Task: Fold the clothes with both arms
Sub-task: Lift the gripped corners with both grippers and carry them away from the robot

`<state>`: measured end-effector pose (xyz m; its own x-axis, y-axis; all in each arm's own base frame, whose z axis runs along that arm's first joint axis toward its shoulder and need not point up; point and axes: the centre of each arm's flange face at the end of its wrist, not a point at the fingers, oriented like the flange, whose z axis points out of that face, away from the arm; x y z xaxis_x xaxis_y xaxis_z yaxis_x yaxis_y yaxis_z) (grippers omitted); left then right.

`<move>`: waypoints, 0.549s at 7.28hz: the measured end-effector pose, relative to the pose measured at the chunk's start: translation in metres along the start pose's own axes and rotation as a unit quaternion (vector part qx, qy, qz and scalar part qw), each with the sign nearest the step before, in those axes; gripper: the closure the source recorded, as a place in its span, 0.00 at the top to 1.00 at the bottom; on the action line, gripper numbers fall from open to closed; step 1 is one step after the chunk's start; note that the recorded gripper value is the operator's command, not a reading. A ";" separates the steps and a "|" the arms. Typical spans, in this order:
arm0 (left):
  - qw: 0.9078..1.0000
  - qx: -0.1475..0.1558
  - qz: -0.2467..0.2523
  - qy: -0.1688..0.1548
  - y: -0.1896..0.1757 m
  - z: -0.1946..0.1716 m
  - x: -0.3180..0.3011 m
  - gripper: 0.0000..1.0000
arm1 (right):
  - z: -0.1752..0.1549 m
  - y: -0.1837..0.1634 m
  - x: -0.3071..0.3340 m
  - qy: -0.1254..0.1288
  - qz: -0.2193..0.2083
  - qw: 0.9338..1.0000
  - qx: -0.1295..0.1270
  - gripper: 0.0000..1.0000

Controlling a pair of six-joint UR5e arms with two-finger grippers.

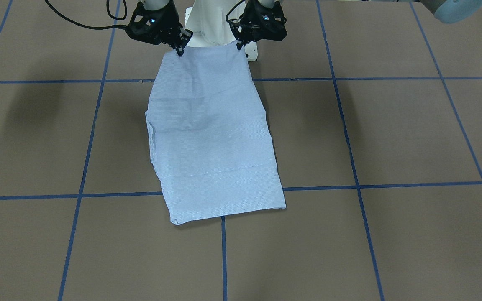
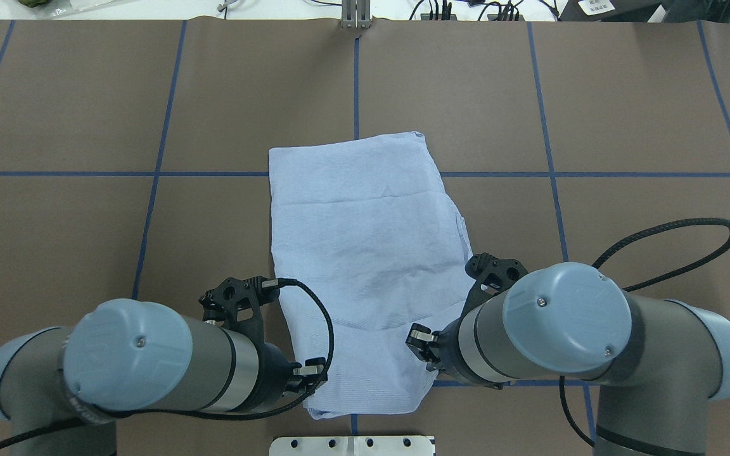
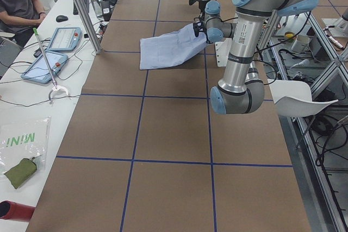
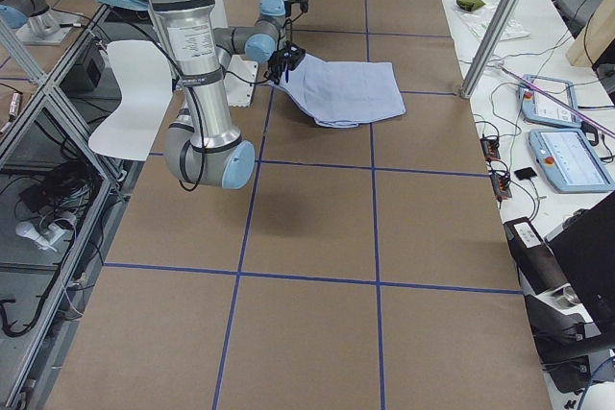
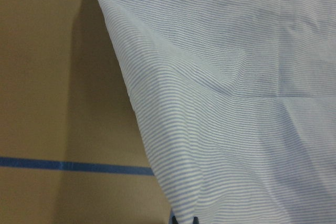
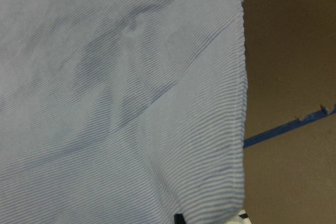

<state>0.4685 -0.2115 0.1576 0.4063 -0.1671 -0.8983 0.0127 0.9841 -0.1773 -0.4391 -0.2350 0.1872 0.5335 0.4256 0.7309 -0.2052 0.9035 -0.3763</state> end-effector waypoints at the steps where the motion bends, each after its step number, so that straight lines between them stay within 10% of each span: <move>1: 1.000 -0.016 0.005 0.004 0.016 -0.020 0.002 0.00 | -0.012 0.008 0.001 -0.009 -0.005 1.000 -0.013 0.00; 4: 0.999 -0.035 0.008 0.009 0.030 -0.047 0.002 0.00 | -0.028 0.003 0.000 -0.022 -0.006 1.000 -0.015 0.00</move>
<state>0.4264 -0.1849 0.1312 0.3903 -0.1526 -0.9080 -0.0581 0.9801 -0.1897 -0.4167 -0.2338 0.1699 0.4985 0.4169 0.7601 -0.1744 0.9071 -0.3832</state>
